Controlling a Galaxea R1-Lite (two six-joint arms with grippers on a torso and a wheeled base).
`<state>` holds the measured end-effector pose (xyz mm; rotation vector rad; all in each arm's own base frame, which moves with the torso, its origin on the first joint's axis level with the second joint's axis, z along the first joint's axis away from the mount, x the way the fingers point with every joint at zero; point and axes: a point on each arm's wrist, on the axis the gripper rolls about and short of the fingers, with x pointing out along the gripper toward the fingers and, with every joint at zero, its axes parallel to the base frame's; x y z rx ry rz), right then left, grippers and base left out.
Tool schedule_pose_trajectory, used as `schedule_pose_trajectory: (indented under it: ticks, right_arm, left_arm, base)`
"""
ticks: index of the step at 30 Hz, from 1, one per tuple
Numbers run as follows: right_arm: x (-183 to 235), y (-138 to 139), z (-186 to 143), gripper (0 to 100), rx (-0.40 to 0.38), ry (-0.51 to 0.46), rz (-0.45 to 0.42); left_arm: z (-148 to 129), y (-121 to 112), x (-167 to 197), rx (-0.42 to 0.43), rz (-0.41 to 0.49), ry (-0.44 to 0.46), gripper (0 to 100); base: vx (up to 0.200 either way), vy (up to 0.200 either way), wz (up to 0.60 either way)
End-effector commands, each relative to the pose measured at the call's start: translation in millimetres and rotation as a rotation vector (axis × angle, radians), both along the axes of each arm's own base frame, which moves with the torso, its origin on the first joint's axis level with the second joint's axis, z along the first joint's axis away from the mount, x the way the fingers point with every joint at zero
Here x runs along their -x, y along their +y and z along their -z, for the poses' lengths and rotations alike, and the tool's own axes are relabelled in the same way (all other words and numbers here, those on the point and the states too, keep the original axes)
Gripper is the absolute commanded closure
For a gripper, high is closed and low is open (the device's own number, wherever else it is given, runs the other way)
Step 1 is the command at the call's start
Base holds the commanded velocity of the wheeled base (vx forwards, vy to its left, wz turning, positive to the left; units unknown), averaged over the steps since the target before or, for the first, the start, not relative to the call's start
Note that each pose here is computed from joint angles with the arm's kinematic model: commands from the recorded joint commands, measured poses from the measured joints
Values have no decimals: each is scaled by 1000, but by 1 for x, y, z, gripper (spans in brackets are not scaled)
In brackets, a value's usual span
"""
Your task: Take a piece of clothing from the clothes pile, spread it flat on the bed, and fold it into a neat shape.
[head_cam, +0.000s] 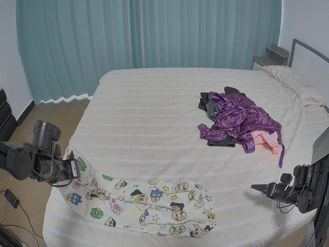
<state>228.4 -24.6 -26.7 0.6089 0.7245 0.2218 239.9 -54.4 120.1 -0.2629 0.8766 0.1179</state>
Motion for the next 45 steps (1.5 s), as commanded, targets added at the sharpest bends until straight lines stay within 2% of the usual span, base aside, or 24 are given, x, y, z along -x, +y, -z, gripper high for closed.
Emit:
schedule_pose_trajectory:
  ticks: [1, 2, 3, 7, 10, 13, 24, 33, 38, 39, 45]
  right_arm:
    - [-1, 0, 0, 0, 2, -11, -3]
    - [-1, 0, 0, 0, 2, -11, -3]
    - [-1, 0, 0, 0, 2, -11, -3]
    - [-1, 0, 0, 0, 4, -9, -1]
    - [-3, 0, 0, 0, 5, -14, -2]
    - [-3, 0, 1, 0, 5, -12, -2]
    - [-2, 1, 4, 0, 11, -4, -9]
    - [-2, 1, 4, 0, 11, -4, -11]
    - [-2, 1, 4, 0, 11, -4, -12]
    - [-2, 1, 4, 0, 11, -4, -12]
    - [-2, 1, 4, 0, 8, -2, -13]
  left_arm:
    - [-4, -88, 18, 57, 121, -37, 100]
    - [-3, -93, 17, 60, 125, -34, 100]
    - [4, -109, 16, 66, 139, -17, 100]
    - [16, -150, 15, 101, 179, 11, 100]
    - [26, -175, 22, 103, 233, 32, 100]
    - [28, -190, 35, 113, 282, 37, 100]
    - [19, -219, 56, 223, 410, -2, 100]
    - [21, -234, 50, 296, 424, -82, 100]
    - [27, -237, 48, 297, 422, -84, 100]
    - [27, -239, 47, 299, 422, -86, 0]
    - [24, -238, 47, 312, 407, -89, 0]
  base:
    - [0, 0, 0]
    - [0, 0, 0]
    - [0, 0, 0]
    - [0, 0, 0]
    - [0, 0, 0]
    - [0, 0, 0]
    - [0, 0, 0]
    - [0, 0, 0]
    - [0, 0, 0]
    - [0, 0, 0]
    - [0, 0, 0]
